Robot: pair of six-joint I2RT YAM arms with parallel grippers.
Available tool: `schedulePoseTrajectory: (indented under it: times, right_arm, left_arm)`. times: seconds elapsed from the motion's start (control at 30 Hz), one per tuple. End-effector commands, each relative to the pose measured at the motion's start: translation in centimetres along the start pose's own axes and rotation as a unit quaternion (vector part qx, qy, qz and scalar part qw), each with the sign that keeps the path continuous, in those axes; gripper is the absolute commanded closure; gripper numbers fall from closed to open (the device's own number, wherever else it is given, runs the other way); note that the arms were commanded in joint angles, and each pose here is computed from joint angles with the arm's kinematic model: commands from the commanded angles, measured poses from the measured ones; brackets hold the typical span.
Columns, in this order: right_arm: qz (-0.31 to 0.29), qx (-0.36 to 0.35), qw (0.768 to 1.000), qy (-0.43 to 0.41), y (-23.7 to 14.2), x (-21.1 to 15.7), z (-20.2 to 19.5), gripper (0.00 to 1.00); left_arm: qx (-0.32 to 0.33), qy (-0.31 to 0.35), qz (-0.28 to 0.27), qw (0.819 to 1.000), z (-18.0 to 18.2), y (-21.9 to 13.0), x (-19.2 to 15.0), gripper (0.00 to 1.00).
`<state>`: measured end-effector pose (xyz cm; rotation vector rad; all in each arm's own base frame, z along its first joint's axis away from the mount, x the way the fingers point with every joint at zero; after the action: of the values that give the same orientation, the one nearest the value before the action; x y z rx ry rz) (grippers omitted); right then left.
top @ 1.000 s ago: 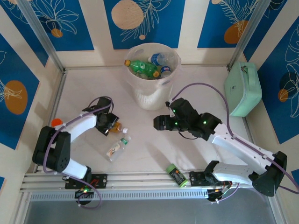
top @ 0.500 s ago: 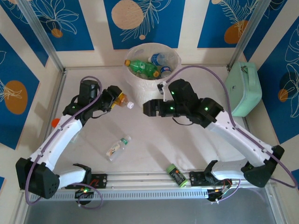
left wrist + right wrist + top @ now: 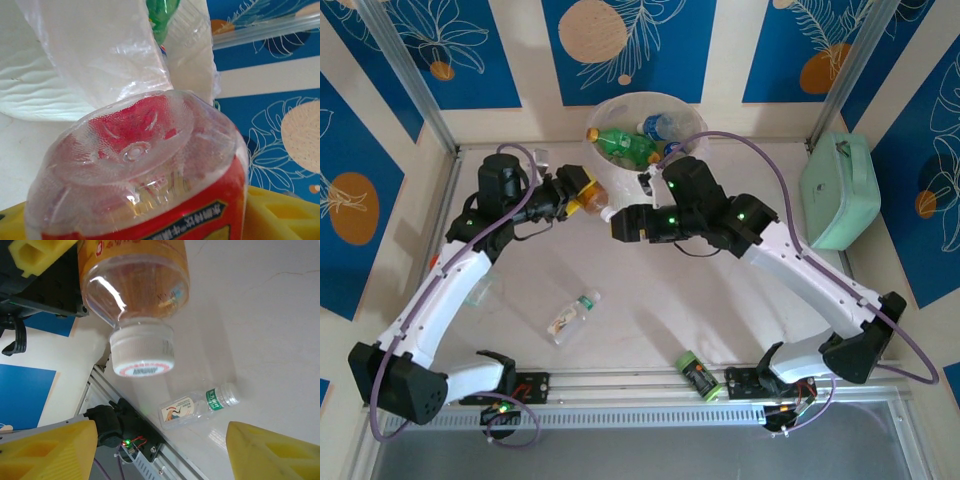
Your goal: Put the plastic bottles in the bin
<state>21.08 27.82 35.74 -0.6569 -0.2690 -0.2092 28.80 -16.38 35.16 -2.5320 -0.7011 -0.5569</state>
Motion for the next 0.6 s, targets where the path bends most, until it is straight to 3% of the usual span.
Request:
schedulePoseTrajectory:
  times: [0.0, 0.3, 0.57]
  right_arm:
    - [0.006, 0.018, 1.0, 0.001, -0.4, 0.4, 1.1, 0.33]
    - [0.015, 0.019, 1.0, -0.001, 0.4, 0.9, 1.5, 0.49]
    - [0.015, 0.016, 1.0, 0.0, 0.6, 1.0, 1.4, 0.54]
  left_arm:
    - [-0.051, 0.034, 0.024, 0.998, -1.9, 0.1, -0.1, 0.34]
    - [-0.088, 0.057, 0.04, 0.994, -3.4, -0.1, -0.1, 0.34]
    - [-0.116, 0.069, 0.059, 0.989, -4.3, 0.0, -0.3, 0.35]
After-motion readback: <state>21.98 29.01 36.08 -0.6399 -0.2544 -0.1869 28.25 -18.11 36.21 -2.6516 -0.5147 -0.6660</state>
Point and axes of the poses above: each hand's point on the last joint's axis, 136 mm out from that joint toward the fingers, its own y axis out along the fingers, its own z axis along the line the jaws close on, x = y × z, the point moved 6 cm from there along -y, back along the fingers, and after that the axes turned 15 degrees about y, right-handed, at the moved point
